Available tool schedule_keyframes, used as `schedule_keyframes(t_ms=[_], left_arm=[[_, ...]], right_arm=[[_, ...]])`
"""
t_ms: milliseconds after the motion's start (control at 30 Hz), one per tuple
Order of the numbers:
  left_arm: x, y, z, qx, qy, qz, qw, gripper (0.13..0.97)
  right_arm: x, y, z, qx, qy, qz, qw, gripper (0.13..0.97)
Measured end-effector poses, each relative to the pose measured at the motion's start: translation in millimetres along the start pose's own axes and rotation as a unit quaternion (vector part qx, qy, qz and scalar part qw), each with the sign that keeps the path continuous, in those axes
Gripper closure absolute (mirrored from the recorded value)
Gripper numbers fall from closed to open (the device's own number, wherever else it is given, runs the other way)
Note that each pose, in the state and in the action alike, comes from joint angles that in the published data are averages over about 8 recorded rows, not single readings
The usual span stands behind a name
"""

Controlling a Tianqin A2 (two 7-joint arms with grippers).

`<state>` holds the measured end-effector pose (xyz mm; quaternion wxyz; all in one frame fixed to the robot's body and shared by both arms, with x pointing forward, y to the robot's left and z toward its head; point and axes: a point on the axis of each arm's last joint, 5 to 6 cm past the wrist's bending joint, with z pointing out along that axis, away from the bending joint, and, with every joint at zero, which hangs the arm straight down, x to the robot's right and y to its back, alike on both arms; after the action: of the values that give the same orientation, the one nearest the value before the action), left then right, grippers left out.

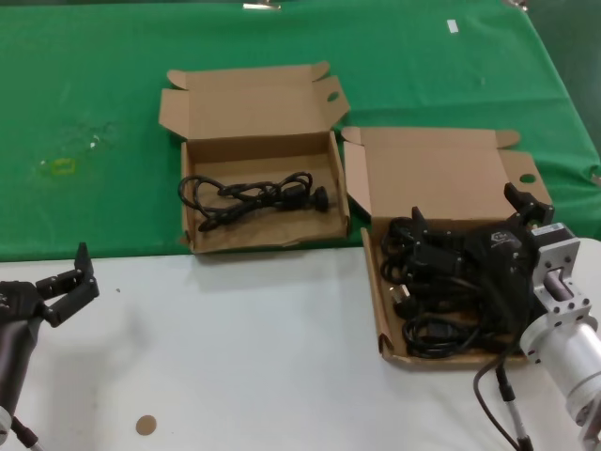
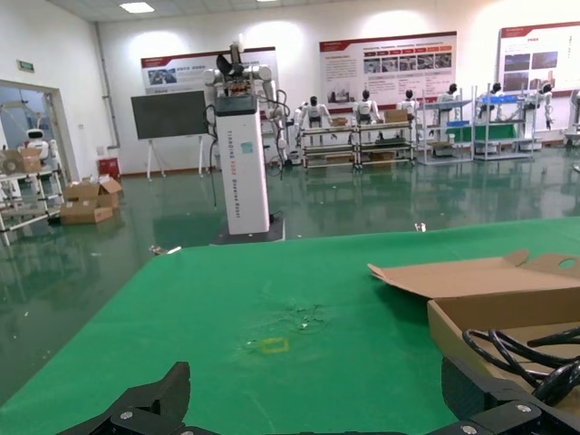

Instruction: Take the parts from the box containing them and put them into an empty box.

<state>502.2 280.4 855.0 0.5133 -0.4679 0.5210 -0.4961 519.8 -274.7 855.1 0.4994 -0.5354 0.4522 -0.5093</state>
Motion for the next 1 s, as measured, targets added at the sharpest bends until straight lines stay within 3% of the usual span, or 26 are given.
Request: schedule_keyframes(t_ms=[1000], left_arm=[[0.0, 0.0, 0.0, 0.0, 0.0, 0.0, 1.0, 0.132]], right_arm=[[0.0, 0.0, 0.0, 0.0, 0.0, 0.0, 1.0, 0.13]])
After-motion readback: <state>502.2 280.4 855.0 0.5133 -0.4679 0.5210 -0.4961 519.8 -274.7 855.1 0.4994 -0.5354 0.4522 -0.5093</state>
